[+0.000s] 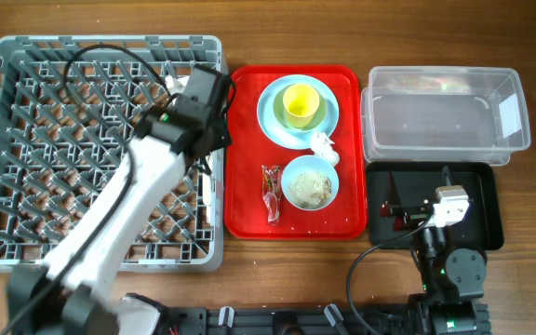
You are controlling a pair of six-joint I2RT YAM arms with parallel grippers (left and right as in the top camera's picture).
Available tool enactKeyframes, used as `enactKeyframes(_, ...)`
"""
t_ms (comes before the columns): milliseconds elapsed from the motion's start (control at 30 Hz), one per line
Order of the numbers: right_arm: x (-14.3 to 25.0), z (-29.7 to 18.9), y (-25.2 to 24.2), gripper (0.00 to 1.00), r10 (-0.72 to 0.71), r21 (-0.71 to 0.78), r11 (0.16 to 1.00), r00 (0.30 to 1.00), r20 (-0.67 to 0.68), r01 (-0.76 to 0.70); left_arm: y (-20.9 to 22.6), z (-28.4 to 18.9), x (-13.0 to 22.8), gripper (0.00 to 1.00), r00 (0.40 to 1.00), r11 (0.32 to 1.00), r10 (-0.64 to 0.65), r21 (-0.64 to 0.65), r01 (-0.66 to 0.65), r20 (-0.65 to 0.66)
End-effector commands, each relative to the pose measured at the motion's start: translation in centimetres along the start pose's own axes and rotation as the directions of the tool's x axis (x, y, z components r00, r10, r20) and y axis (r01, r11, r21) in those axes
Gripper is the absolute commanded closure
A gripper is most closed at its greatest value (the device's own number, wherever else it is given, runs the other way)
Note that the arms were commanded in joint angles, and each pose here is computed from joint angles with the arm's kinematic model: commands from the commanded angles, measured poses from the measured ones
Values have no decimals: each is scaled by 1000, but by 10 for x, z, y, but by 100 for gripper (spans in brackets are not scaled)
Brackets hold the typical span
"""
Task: Sort waste into correct bins and load items into the dishwasher rack
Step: 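Carry the spoon with the left gripper and drop it into the rack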
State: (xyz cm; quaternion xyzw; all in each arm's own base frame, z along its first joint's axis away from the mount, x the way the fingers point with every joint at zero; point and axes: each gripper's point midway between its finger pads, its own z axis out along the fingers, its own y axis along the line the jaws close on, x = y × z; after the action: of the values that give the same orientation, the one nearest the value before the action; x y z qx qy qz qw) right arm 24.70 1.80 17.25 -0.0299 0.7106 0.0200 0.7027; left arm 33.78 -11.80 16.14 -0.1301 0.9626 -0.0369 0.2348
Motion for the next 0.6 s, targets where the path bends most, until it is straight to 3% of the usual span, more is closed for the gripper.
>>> enactKeyframes(0, -1, 0, 2, 0, -10, -12, 1000, 1000, 7, 10, -42, -45, 30, 74, 995, 969, 60, 245, -39, -79)
enactKeyframes(133, -1, 0, 2, 0, -10, -12, 1000, 1000, 7, 10, -28, -52, 52, 66, 986, 980, 92, 188, -64, -140)
enactKeyframes(167, -1, 0, 2, 0, -10, -12, 1000, 1000, 6, 10, -23, -52, 55, 59, 984, 983, 88, 173, -61, -155)
enactKeyframes(200, -1, 0, 2, 0, -10, -12, 1000, 1000, 7, 10, -14, -52, 58, 41, 981, 987, 80, 150, -54, -178)
enactKeyframes(233, -1, 0, 2, 0, -10, -12, 1000, 1000, 7, 10, -12, -52, 60, 0, 980, 988, 78, 142, -52, -185)
enactKeyframes(400, -1, 0, 2, 0, -10, -12, 1000, 1000, 6, 10, -10, -53, 60, 0, 977, 987, 106, 140, -81, -183)
enactKeyframes(500, -2, 0, 2, 0, -9, -12, 1000, 1000, 8, 10, -1, -79, 35, 0, 994, 987, 42, 159, -25, -103)
enactKeyframes(567, -7, 0, 3, 0, -5, -15, 1000, 1000, 30, 5, 19, -124, 7, 0, 998, 977, -62, 205, 57, 17)
